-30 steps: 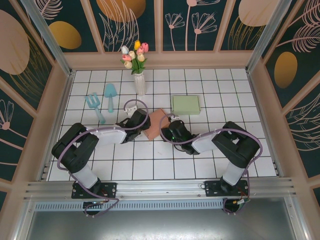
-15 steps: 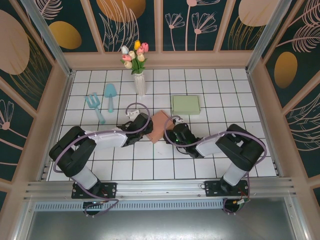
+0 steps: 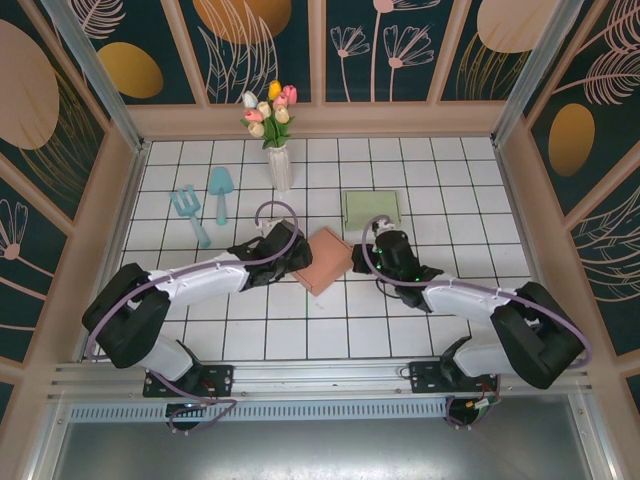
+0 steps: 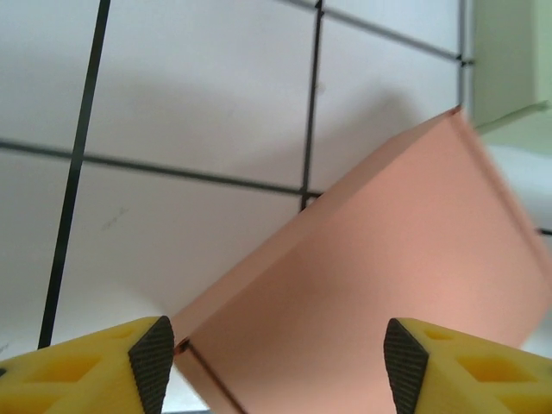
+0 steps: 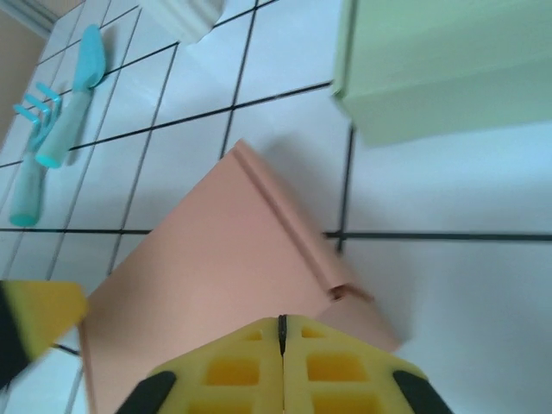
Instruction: Fold the paper box
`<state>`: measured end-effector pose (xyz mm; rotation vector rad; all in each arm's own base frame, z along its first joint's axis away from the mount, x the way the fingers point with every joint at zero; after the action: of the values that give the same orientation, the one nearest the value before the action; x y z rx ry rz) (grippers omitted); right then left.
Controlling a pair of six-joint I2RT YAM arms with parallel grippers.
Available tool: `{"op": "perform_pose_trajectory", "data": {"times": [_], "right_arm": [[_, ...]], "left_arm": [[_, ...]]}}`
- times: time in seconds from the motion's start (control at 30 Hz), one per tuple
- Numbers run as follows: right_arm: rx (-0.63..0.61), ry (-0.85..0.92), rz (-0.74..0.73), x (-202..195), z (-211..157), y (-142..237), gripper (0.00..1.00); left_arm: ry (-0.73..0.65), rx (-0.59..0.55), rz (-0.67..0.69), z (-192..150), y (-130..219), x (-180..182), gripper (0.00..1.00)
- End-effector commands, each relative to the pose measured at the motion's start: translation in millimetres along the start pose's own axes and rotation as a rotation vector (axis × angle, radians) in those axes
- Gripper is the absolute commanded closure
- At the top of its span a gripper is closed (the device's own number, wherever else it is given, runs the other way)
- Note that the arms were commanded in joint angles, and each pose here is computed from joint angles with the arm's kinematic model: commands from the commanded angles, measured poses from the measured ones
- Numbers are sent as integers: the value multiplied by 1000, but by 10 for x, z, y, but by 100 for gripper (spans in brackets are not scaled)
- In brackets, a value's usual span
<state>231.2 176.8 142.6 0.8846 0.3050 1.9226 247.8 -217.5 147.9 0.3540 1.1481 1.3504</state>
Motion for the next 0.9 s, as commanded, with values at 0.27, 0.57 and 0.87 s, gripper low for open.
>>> {"op": "perform_pose_trajectory", "data": {"times": [0.27, 0.57, 0.87], "right_arm": [[107, -90, 49, -310, -36, -106, 100], [163, -112, 66, -374, -155, -294, 100], [192, -128, 90, -393, -206, -464, 100]], "left_arm": [[-195, 5, -80, 465, -385, -359, 26], [-304, 51, -156, 388, -812, -487, 27], [-299, 124, -236, 240, -951, -469, 33]]}}
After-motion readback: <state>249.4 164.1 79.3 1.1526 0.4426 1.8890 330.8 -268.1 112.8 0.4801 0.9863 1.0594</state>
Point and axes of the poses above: each hand's point on the last joint's axis, 136 mm out from that joint toward the fingers, its own y axis back along the fingers, its own x axis along the line the jaws close on, z = x × y, the point moved 9 cm from there along y, back along the fingers, and after that the axes turned 6 degrees about y, right-handed, at the moved point
